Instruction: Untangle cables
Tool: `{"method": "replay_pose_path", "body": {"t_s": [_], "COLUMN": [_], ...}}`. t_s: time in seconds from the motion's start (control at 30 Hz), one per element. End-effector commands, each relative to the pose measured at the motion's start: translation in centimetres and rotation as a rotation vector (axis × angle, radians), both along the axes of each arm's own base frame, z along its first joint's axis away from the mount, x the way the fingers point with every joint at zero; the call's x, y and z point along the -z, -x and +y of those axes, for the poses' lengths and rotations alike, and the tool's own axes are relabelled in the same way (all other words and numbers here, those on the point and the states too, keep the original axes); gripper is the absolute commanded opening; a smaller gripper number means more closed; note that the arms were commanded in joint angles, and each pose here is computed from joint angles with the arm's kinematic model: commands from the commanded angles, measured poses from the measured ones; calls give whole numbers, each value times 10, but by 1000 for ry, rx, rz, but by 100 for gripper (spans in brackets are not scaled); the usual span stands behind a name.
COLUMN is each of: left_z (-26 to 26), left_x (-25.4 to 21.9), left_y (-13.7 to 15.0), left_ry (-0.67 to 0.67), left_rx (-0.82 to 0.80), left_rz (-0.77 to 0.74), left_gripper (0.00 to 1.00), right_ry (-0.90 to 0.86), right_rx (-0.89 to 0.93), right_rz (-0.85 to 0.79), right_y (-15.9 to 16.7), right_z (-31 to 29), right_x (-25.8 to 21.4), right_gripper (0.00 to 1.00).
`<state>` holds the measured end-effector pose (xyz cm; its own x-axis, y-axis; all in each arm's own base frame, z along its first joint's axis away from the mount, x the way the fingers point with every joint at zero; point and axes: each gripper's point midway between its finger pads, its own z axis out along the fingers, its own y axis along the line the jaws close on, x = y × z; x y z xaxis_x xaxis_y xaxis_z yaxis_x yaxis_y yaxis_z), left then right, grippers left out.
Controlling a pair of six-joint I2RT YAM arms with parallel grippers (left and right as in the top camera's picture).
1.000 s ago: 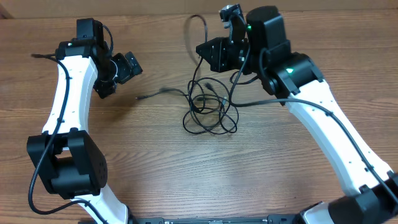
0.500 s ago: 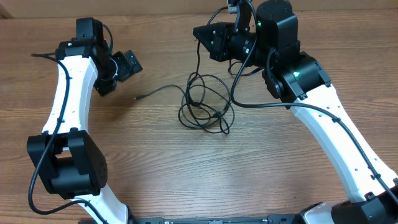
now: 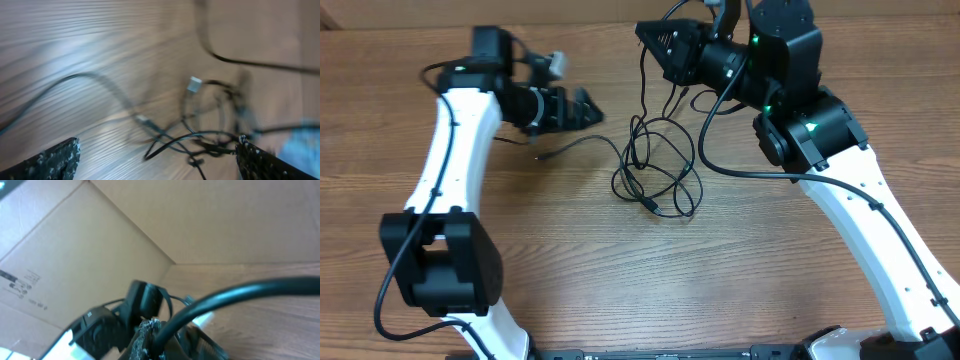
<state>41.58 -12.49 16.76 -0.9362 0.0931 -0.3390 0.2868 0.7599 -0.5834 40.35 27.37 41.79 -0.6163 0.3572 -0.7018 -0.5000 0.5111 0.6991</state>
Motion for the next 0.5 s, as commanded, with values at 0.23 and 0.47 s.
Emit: {"method": "replay_pose_path", "body": {"t_s": [0.23,0.47], "left_z": [-76,-81], "left_x": [-20,26], "left_y": [34,29], "left_ry": [144,79], "left_rx": [366,283], "left_rz": [-163,10], "left_gripper": [81,68], "right_ry": [-57,-61], "right_rx": [31,31], "right_rz": [-47,-57], "right_y": [4,5], "right_z": [-11,-12], "right_x": [-31,-34], "right_gripper": [4,4]}}
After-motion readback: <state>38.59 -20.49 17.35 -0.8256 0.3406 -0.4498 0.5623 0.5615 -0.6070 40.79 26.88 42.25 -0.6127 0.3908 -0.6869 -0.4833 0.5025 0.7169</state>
